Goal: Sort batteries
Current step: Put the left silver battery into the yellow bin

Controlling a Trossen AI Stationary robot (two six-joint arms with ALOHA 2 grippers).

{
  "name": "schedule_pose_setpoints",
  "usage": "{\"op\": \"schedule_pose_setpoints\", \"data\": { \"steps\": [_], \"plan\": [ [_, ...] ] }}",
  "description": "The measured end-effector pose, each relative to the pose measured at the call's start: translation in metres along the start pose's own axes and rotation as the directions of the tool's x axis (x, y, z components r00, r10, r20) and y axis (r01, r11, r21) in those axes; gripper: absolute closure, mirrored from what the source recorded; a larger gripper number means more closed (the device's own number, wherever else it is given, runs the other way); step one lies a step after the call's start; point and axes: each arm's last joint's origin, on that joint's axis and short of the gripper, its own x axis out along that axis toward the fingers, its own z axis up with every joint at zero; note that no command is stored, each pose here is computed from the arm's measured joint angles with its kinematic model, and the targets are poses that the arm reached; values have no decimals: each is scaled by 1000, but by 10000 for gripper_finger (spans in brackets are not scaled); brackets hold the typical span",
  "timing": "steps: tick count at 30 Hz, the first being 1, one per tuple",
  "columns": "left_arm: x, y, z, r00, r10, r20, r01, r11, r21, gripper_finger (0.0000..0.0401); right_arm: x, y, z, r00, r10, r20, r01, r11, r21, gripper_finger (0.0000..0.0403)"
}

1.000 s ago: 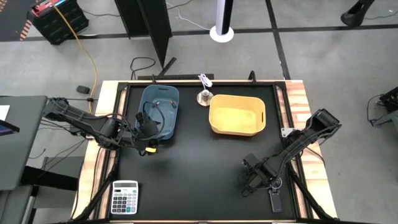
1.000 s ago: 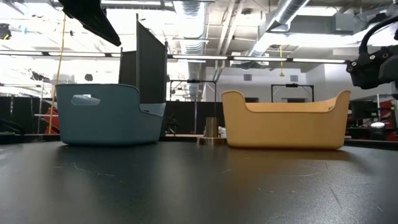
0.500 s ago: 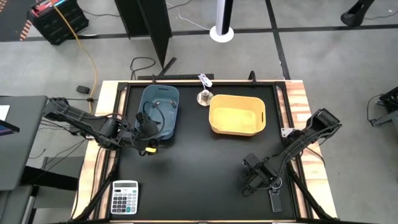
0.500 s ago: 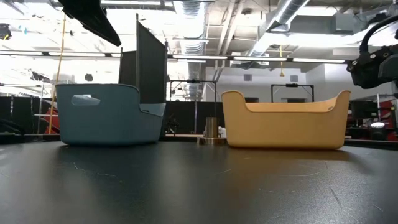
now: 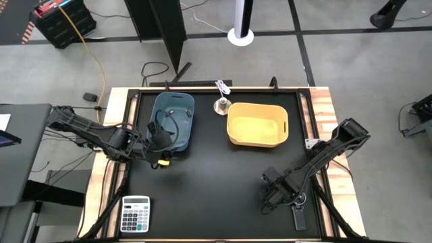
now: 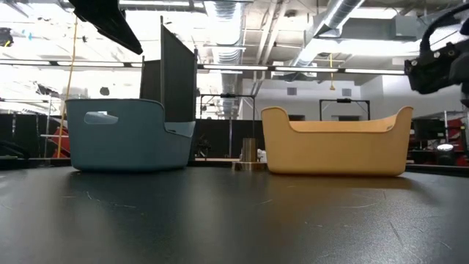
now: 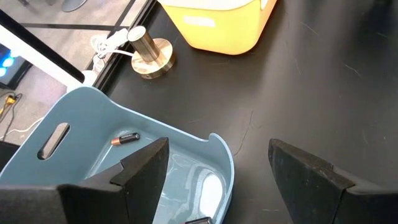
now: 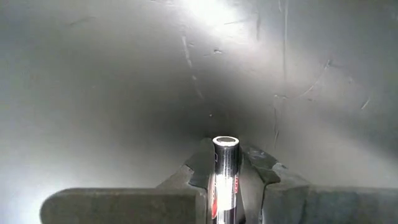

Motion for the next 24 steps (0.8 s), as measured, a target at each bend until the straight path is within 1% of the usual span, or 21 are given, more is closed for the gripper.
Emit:
{"op": "schedule_pose_setpoints", "data": {
  "steps": [3,8,12,15,17,19,21,24],
  "plan": [
    [0,0,0,1000,0,0,0,1000,0,129,-6,4,3,1000,5,10,-5,1000,-26,339],
    [0,0,0,1000,0,0,0,1000,0,129,-27,14,13,995,45,88,-36,994,-102,339],
    [0,0,0,1000,0,0,0,1000,0,129,-54,20,28,978,87,189,-57,986,-160,339],
    [0,0,0,1000,0,0,0,1000,0,129,-80,20,45,951,107,292,-48,978,-201,339],
    [0,0,0,1000,0,0,0,1000,0,129,-98,16,59,931,78,357,-6,980,-199,339],
    [0,0,0,1000,0,0,0,1000,0,129,-111,9,76,916,28,400,47,984,-174,339],
    [0,0,0,1000,0,0,0,1000,0,129,-118,0,94,909,-23,416,94,984,-152,339],
    [0,0,0,1000,0,0,0,1000,0,129,-120,-17,124,902,-93,422,155,981,-115,339]
  ]
}}
